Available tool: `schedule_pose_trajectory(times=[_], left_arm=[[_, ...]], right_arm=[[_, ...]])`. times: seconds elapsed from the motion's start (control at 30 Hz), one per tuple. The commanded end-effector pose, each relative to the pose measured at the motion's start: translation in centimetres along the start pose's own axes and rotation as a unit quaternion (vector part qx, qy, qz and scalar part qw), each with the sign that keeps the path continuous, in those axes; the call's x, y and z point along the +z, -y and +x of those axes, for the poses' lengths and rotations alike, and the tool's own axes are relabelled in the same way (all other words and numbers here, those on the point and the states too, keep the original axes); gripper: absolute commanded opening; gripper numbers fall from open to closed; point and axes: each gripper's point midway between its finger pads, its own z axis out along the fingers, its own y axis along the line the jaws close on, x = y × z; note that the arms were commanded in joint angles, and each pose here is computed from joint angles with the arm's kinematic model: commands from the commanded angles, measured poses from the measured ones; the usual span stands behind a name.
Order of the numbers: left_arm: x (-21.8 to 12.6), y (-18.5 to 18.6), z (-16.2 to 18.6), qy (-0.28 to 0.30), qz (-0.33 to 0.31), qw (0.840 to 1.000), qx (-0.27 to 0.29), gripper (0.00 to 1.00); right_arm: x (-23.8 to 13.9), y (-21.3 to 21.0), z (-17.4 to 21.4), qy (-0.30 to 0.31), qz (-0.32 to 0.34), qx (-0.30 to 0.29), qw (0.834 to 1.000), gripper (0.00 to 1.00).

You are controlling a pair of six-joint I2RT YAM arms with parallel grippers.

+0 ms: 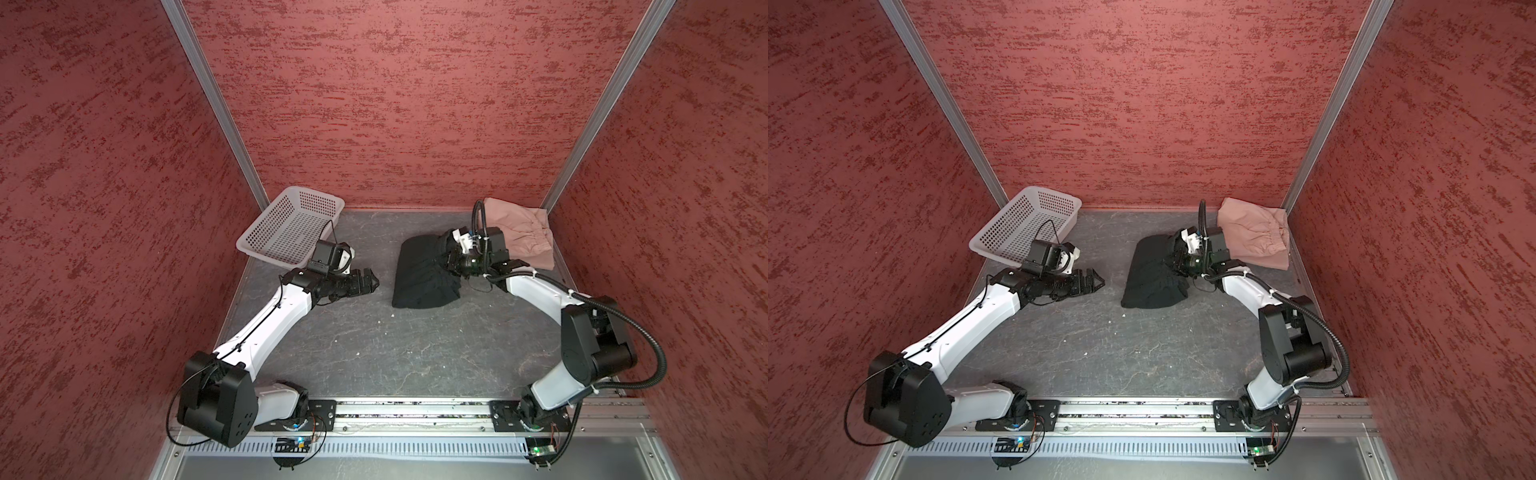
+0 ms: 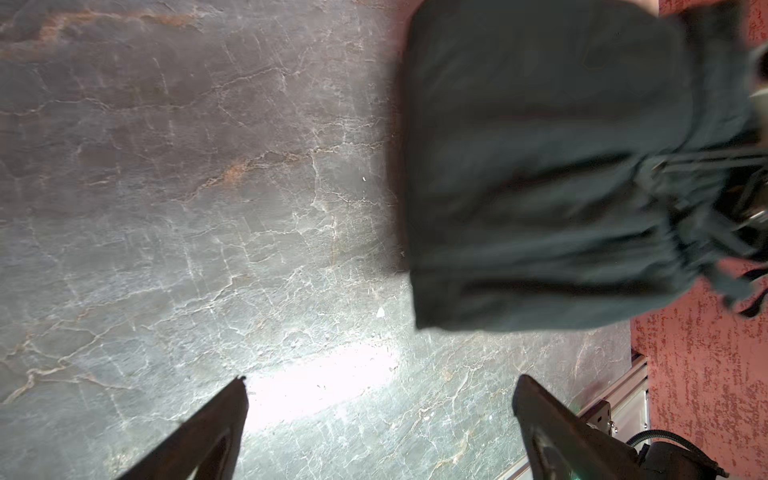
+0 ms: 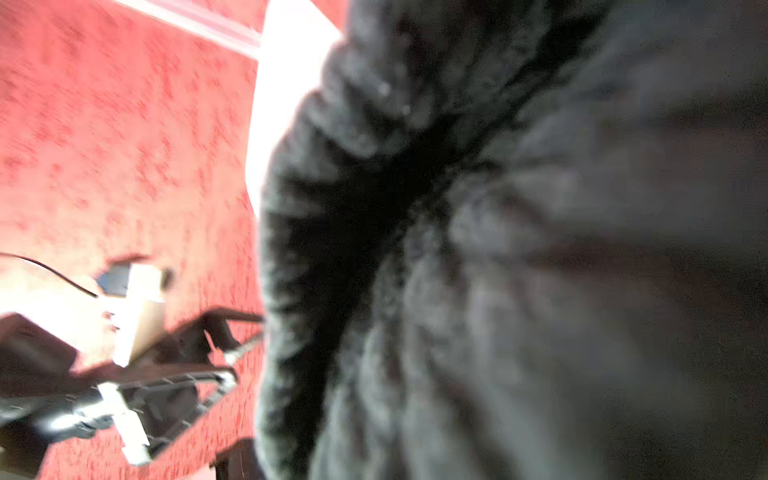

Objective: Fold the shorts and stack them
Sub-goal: 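Carry the folded sweatpants with the right gripper onto the pink garment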

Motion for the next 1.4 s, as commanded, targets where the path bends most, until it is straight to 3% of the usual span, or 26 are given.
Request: schedule_pose_trajectory(times=[0.0, 0.2, 0.33, 0.57, 0.7, 0.87, 1.17, 1.37], left_arm=[[-0.9, -0.1, -0.2, 0.011, -0.007, 1.000, 0.012, 0.99], [-1.3, -0.4, 0.1, 0.010, -0.013, 1.000, 0.012, 0.99], [-1.8, -0.4, 0.1, 0.009, -0.020, 1.000, 0.014, 0.99], [-1.9, -0.8, 0.5, 0.000, -0.031, 0.999, 0.014, 0.99], [-1.4, -1.2, 0.8, -0.005, -0.033, 0.999, 0.009, 0.99], [-1.2, -1.2, 1.3, -0.011, -0.030, 0.999, 0.003, 0.99], [-0.8, -1.6, 2.0, -0.030, -0.037, 0.999, 0.001, 0.99], [-0.7, -2.1, 2.4, -0.039, -0.046, 0.998, -0.001, 0.99]], right_arm=[[-3.6, -2.7, -5.7, 0.081, -0.017, -0.061, 0.995, 0.00], [-8.3, -2.2, -13.3, 0.190, -0.027, -0.083, 0.978, 0.00], [-10.2, -4.3, -17.3, 0.228, 0.003, -0.143, 0.963, 0.00], [-17.3, -1.9, -23.4, 0.363, 0.097, -0.160, 0.913, 0.00], [-19.0, -0.8, -23.6, 0.450, 0.072, -0.169, 0.874, 0.00], [-21.8, 1.7, -22.4, 0.559, 0.094, -0.187, 0.803, 0.00], [-24.6, 3.5, -21.2, 0.661, 0.073, -0.203, 0.719, 0.00], [-24.6, 5.8, -22.5, 0.677, 0.102, -0.190, 0.704, 0.00]])
